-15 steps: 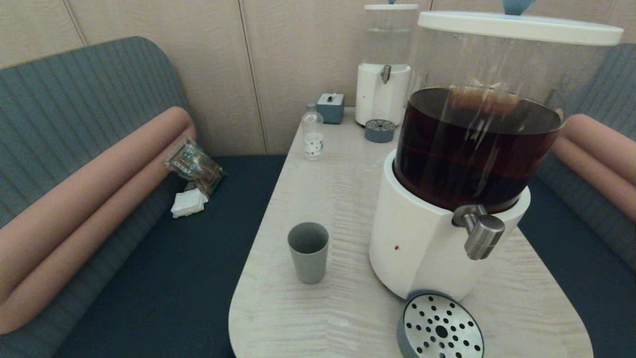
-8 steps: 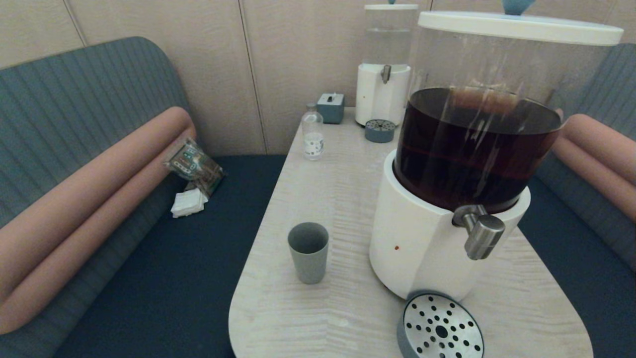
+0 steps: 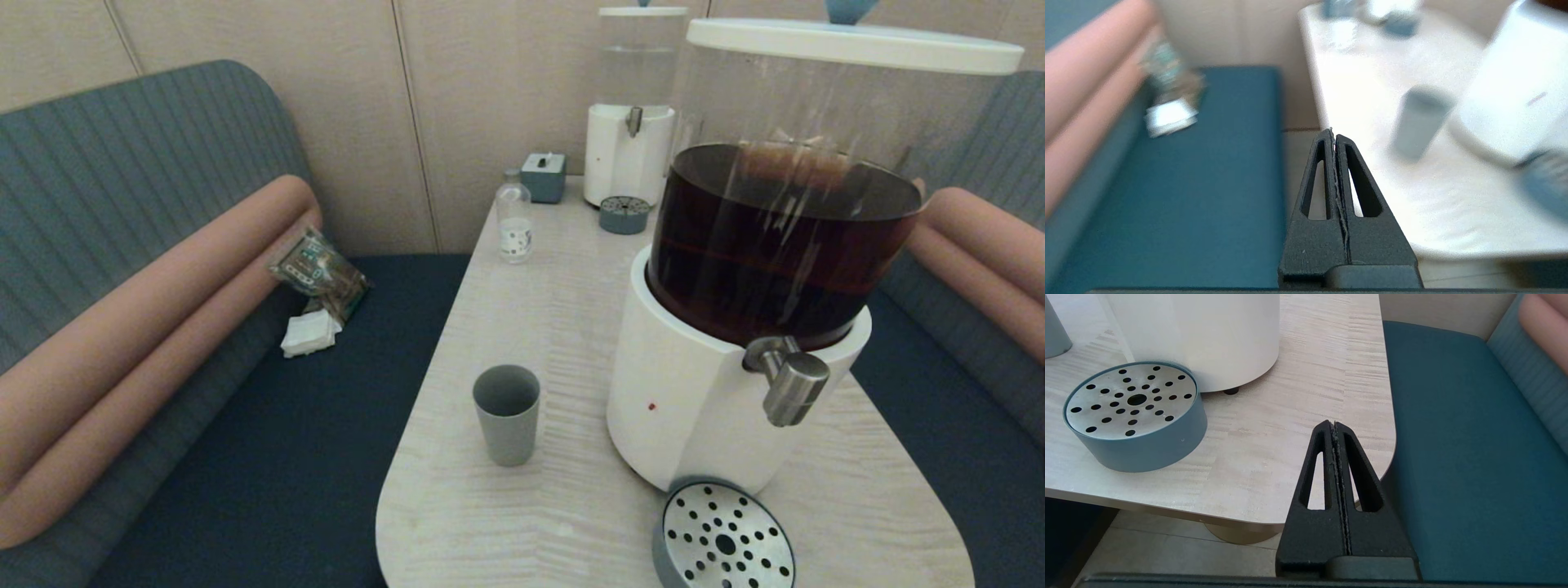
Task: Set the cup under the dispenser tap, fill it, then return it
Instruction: Pick up the cup
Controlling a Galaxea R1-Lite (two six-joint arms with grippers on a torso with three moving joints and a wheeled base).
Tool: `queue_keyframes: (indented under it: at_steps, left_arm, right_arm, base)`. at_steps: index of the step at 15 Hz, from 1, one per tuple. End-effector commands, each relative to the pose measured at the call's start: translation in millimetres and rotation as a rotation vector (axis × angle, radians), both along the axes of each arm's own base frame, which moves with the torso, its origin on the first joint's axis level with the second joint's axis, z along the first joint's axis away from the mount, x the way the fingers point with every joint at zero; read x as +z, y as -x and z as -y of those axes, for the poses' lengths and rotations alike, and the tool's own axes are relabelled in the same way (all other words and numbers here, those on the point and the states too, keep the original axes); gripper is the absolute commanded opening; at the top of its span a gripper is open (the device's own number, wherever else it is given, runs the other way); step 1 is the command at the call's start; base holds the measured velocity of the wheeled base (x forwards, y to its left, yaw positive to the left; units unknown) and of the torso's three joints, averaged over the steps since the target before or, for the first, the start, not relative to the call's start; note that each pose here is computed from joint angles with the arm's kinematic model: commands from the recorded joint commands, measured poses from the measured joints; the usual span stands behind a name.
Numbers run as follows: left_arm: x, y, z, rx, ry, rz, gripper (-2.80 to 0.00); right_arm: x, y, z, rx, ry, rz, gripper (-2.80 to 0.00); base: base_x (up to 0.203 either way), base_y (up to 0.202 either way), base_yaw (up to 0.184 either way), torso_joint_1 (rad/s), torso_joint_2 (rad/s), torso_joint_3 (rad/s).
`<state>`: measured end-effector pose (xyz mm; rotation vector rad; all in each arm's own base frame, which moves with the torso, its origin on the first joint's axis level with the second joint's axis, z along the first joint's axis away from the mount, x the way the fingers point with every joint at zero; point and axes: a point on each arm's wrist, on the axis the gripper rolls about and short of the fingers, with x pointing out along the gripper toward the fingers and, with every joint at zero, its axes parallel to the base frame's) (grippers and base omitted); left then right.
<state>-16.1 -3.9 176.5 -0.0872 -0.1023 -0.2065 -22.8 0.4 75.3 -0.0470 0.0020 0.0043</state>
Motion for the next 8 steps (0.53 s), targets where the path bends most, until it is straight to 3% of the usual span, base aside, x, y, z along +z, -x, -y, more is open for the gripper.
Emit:
queue_keyframes:
  at_steps: [1, 5, 8]
  left_arm:
    - [24.4, -43.5, 1.3, -0.030, 0.028, -0.098, -2.80]
    - [58.4, -142.5, 4.6, -0.073, 0.101, -0.115, -2.80]
    - [69.4, -197.7, 5.7, -0.066, 0.138, -0.007, -2.80]
  right_arm:
    - [-2.6, -0.4, 0.0, 0.002, 0.002, -0.006, -2.80]
    - [-2.6, -0.5, 0.0, 0.002, 0.002, -0.006, -2.80]
    - [-2.6, -0.4, 0.0, 0.000, 0.000, -0.006, -2.80]
  base:
    - [0.000, 0.000, 0.000, 0.000, 0.00, 0.000]
    - [0.000, 0.000, 0.000, 0.000, 0.00, 0.000]
    - [0.000, 0.000, 0.000, 0.000, 0.00, 0.000]
